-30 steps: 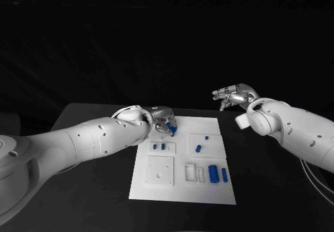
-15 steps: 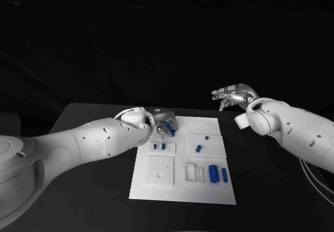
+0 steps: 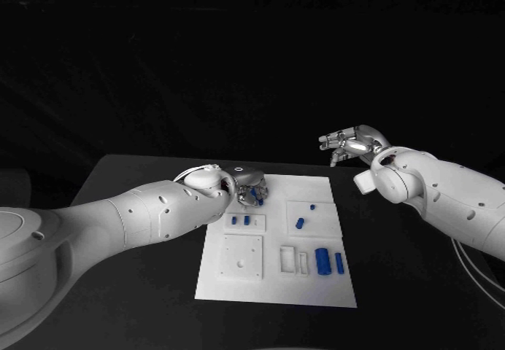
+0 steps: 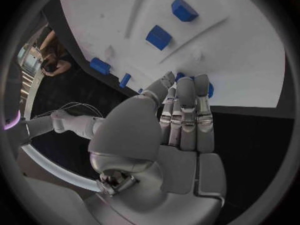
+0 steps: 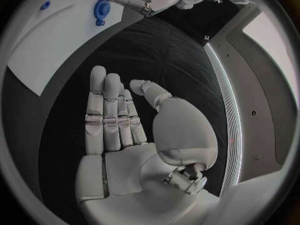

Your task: Assemble the parts on the task board

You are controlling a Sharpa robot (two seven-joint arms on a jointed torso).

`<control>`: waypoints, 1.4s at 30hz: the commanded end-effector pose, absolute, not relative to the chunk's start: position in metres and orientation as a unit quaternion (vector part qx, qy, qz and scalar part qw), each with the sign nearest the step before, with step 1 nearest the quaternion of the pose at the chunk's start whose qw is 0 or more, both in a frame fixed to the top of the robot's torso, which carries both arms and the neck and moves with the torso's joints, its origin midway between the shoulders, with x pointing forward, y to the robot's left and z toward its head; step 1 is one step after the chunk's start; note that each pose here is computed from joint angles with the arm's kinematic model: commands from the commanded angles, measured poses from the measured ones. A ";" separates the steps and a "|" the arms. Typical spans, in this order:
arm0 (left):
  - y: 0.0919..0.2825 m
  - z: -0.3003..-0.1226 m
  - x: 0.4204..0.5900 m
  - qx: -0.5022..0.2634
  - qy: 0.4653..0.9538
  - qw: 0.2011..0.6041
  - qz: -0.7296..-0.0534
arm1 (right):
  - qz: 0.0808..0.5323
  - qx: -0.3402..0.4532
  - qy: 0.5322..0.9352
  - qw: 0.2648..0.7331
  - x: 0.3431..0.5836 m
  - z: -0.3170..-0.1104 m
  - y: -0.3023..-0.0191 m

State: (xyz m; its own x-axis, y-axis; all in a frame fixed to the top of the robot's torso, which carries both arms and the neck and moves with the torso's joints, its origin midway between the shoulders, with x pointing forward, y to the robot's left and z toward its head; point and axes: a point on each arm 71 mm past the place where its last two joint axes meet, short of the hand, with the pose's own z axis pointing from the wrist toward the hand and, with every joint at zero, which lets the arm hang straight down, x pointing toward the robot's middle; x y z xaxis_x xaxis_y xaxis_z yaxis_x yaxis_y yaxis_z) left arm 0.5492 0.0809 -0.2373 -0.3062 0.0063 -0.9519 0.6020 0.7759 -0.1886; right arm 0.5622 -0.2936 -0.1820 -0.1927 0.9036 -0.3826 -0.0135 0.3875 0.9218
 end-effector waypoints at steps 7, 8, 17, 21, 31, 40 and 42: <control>0.080 -0.242 0.550 0.199 0.767 0.556 -0.249 | 0.439 0.341 0.644 0.525 0.562 -0.182 -0.290; 0.080 -0.242 0.550 0.199 0.767 0.557 -0.249 | 0.439 0.341 0.644 0.525 0.562 -0.182 -0.290; 0.081 -0.244 0.550 0.201 0.768 0.554 -0.249 | 0.440 0.340 0.645 0.524 0.562 -0.182 -0.290; 0.081 -0.244 0.549 0.204 0.769 0.551 -0.252 | 0.440 0.340 0.645 0.524 0.562 -0.182 -0.290; 0.080 -0.245 0.545 0.215 0.771 0.541 -0.258 | 0.442 0.345 0.643 0.522 0.562 -0.183 -0.290; 0.081 -0.246 0.542 0.218 0.772 0.537 -0.260 | 0.443 0.348 0.643 0.520 0.562 -0.183 -0.291; 0.081 -0.245 0.542 0.217 0.769 0.541 -0.262 | 0.443 0.348 0.643 0.520 0.562 -0.183 -0.291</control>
